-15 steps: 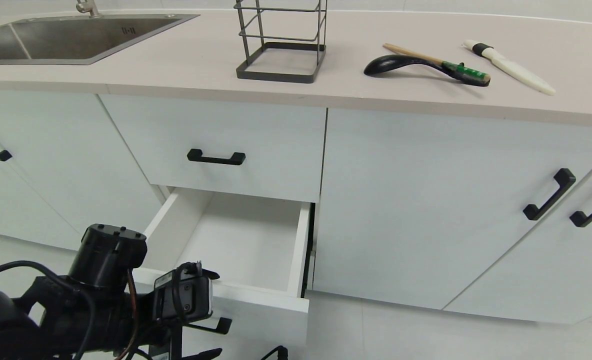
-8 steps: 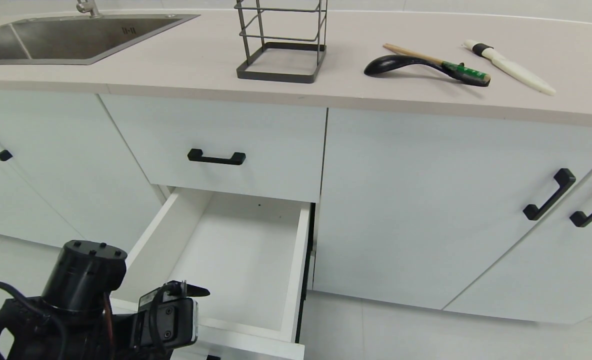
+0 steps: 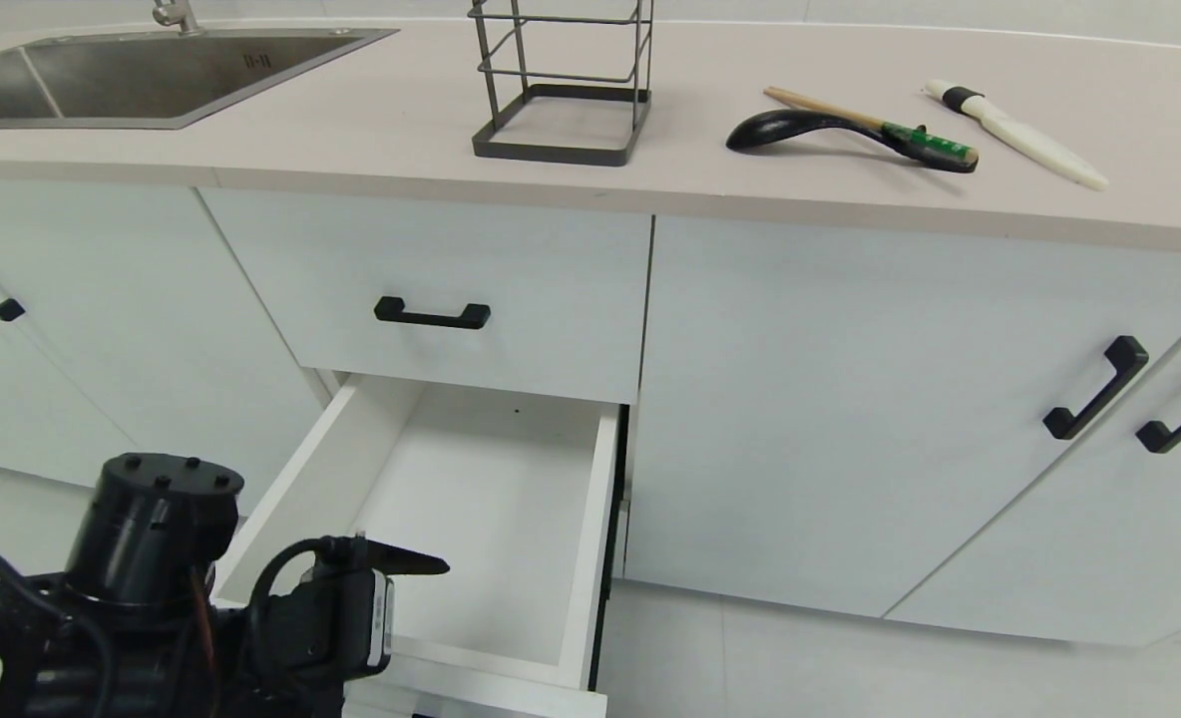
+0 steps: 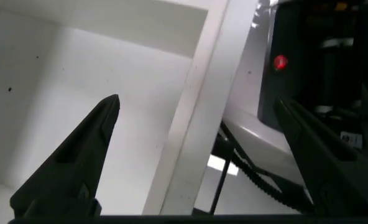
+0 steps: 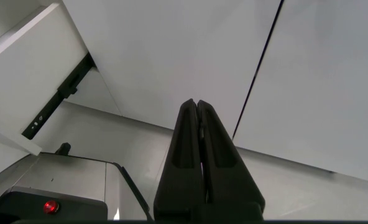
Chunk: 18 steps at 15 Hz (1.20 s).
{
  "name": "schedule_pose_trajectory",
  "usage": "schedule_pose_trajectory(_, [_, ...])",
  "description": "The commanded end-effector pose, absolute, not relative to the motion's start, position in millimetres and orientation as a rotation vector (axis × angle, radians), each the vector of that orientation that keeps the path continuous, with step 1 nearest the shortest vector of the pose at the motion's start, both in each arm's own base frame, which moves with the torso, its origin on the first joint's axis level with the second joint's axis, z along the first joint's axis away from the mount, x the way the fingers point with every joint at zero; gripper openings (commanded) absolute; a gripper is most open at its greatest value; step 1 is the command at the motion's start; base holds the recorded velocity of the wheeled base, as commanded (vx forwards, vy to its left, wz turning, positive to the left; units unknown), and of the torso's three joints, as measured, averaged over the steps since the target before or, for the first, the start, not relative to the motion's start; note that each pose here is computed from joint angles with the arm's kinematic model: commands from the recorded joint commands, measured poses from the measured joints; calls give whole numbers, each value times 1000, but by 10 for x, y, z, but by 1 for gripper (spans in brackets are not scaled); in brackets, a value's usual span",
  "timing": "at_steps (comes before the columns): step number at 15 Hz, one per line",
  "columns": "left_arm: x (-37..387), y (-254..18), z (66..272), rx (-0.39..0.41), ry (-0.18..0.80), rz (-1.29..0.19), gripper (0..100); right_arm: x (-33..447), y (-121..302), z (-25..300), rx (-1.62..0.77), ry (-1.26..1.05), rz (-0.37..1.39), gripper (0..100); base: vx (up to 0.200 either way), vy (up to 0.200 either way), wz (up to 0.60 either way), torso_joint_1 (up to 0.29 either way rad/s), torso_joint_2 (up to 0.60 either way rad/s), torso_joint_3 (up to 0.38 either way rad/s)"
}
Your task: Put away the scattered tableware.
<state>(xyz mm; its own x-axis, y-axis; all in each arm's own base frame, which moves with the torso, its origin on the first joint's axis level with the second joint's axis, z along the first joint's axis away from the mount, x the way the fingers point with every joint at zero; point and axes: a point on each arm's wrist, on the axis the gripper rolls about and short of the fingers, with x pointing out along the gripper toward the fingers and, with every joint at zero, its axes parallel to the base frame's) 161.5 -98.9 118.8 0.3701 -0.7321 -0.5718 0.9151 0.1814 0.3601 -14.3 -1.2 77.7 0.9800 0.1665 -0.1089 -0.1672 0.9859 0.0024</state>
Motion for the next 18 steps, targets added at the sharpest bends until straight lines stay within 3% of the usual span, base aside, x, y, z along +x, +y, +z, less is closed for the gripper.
schedule_pose_trajectory(1, [1596, -1068, 1379, 697, 216, -1191, 100, -142, -12, 777, -7, 110, 169, 0, 0, 0, 0, 0, 0, 0])
schedule_pose_trajectory(4, [1448, -1163, 1472, 490, 241, -1187, 100, -142, -12, 777, -7, 110, 169, 0, 0, 0, 0, 0, 0, 0])
schedule_pose_trajectory(7, [1386, -1073, 1665, 236, 236, -996, 100, -142, -12, 777, -7, 110, 169, 0, 0, 0, 0, 0, 0, 0])
schedule_pose_trajectory(8, [1372, -1011, 1761, 137, 216, -957, 100, -142, -12, 777, -7, 110, 169, 0, 0, 0, 0, 0, 0, 0])
schedule_pose_trajectory(9, [1331, -886, 1928, 42, 122, -915, 100, -142, -12, 777, -7, 110, 169, 0, 0, 0, 0, 0, 0, 0])
schedule_pose_trajectory(12, [1071, -726, 2178, 30, -79, -994, 100, -142, -12, 777, -7, 110, 169, 0, 0, 0, 0, 0, 0, 0])
schedule_pose_trajectory(15, [854, -367, 2350, 97, -256, -728, 100, -142, -12, 777, -7, 110, 169, 0, 0, 0, 0, 0, 0, 0])
schedule_pose_trajectory(17, [671, -217, 2306, 123, -307, -594, 100, -142, -12, 777, -7, 110, 169, 0, 0, 0, 0, 0, 0, 0])
schedule_pose_trajectory(18, [419, -144, 2143, 112, -335, -534, 100, -142, -12, 777, -7, 110, 169, 0, 0, 0, 0, 0, 0, 0])
